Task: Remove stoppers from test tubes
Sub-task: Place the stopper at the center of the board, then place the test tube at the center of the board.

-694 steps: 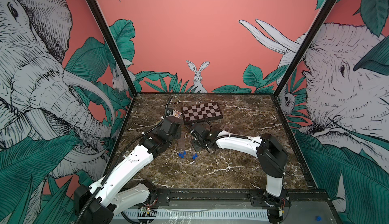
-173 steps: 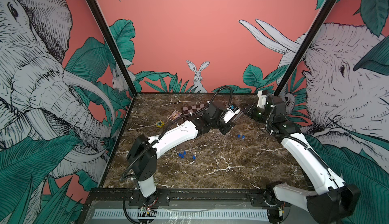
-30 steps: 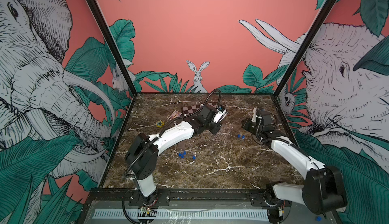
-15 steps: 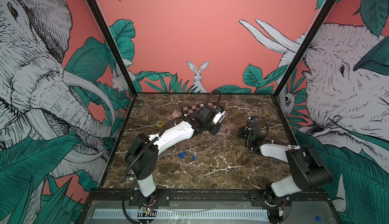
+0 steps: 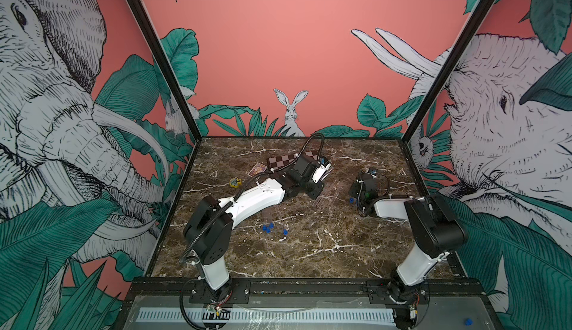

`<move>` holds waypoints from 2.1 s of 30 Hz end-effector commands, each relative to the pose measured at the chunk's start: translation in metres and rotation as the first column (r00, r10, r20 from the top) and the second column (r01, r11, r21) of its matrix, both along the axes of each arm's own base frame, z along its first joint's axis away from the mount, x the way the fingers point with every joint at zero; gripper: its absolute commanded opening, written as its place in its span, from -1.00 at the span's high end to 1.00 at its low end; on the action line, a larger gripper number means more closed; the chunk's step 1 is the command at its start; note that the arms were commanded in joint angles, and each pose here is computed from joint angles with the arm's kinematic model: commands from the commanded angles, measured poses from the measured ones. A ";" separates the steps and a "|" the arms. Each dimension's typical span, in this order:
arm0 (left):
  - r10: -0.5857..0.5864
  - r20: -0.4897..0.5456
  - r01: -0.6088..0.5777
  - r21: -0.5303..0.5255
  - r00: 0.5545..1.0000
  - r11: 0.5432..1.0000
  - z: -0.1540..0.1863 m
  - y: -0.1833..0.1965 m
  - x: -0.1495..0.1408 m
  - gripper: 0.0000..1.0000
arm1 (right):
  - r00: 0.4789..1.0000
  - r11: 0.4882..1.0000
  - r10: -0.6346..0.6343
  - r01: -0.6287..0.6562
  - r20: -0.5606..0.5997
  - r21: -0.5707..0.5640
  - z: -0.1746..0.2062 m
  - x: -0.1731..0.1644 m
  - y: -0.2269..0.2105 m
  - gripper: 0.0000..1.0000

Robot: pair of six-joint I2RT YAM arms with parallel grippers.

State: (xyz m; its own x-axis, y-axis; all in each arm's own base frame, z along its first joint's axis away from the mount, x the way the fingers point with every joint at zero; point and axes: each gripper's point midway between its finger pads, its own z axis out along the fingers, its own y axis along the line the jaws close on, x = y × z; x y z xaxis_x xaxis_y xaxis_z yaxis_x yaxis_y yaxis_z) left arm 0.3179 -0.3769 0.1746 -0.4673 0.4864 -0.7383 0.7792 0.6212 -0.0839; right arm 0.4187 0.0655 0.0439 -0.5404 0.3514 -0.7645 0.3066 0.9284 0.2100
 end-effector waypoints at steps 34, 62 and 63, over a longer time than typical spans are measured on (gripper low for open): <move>0.016 0.005 -0.016 -0.030 1.000 0.999 0.014 0.006 -0.001 1.00 | 1.000 0.999 -0.021 0.021 0.003 -0.042 0.000 0.013 -0.003 0.43; 0.089 -0.144 -0.054 0.232 0.986 0.971 -0.089 0.007 0.029 1.00 | 0.935 0.996 0.059 -0.030 0.350 -0.088 0.230 -0.056 -0.027 0.23; 0.102 -0.145 -0.063 0.246 0.984 0.967 -0.094 0.007 0.032 1.00 | 0.934 0.995 0.057 -0.025 0.354 -0.093 0.232 -0.059 -0.028 0.23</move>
